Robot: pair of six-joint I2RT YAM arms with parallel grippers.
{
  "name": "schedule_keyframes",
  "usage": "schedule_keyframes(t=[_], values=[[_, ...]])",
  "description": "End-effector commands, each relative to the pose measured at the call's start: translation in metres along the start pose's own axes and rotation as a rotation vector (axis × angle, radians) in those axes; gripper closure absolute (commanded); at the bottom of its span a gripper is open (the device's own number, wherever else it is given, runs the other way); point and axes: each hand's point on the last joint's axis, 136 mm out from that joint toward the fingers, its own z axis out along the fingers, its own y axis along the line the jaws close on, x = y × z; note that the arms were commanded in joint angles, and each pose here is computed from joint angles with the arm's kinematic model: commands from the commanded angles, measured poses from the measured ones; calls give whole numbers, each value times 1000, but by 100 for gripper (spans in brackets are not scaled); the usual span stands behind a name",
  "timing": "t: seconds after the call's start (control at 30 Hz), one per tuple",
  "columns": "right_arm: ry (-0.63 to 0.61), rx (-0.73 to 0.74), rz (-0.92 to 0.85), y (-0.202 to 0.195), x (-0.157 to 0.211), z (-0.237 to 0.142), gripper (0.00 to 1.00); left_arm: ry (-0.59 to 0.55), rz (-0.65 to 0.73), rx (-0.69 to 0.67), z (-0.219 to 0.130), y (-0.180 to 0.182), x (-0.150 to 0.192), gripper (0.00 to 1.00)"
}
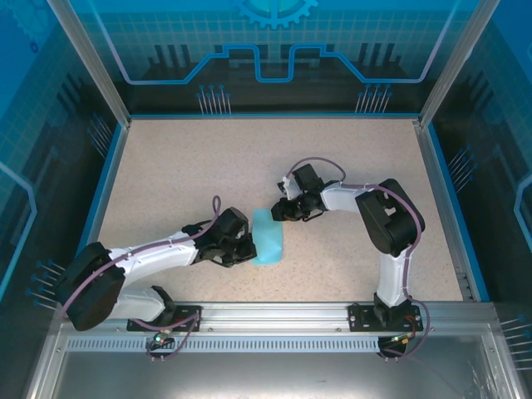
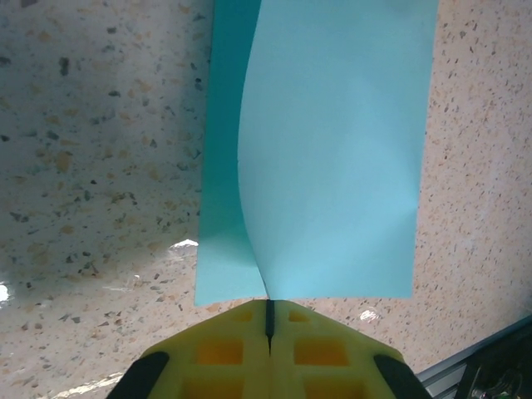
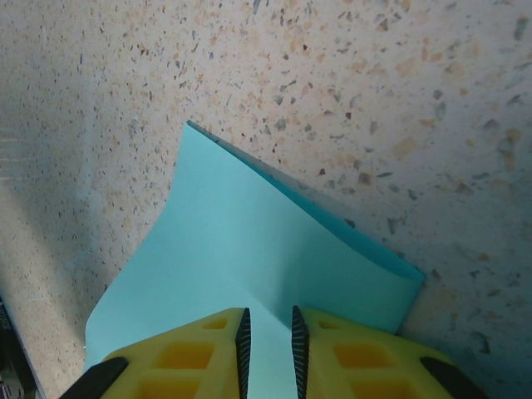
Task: Fold a paper plane with a square sheet of paper (pick it up from the middle)
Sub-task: Fold the triangle a second time at the center of the table.
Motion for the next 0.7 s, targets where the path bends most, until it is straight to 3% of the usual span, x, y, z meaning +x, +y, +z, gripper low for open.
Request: schedule_keyframes(t=[0.0, 0.4, 0.67], values=[[-12, 8, -1, 1, 0, -15, 76, 10, 48, -13, -3, -9, -2, 99], [-47, -21, -43, 24, 11, -43, 74, 47, 80, 1, 2, -26, -6, 99], [-15, -30, -44, 23, 30, -33, 74, 68, 97, 12, 9, -37, -9, 98]])
